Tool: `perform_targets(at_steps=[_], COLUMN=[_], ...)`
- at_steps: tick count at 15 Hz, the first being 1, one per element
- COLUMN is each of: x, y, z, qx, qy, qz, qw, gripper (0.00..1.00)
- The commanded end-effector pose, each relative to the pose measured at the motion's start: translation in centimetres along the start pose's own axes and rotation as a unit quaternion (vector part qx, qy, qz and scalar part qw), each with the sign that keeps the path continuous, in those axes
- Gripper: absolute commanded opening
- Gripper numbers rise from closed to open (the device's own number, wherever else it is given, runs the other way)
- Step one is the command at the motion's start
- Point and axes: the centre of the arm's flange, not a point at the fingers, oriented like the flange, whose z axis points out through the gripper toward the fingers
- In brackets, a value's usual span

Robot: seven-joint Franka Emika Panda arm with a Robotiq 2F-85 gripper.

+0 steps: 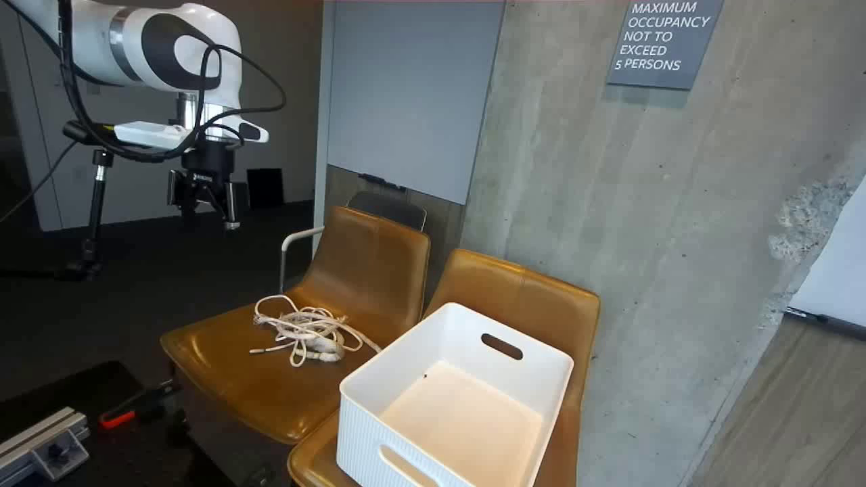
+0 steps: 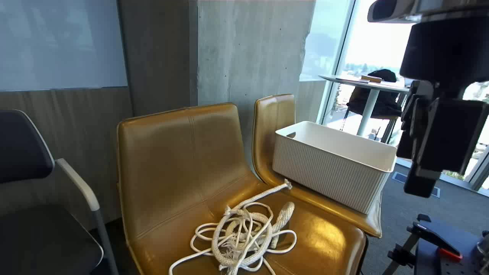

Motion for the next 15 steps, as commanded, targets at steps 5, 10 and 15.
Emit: perform_targets(at_steps=[5, 10, 15], x=[0.0, 0.0, 2.9], y=[0.0, 0.0, -0.6], z=[0.0, 0.0, -1.1], qx=[0.0, 0.0, -0.018], qy=[0.0, 0.0, 0.022], qz=[0.0, 0.0, -0.019], qw=[1.0, 1.0, 0.9994], gripper=[1.0, 1.0, 1.0])
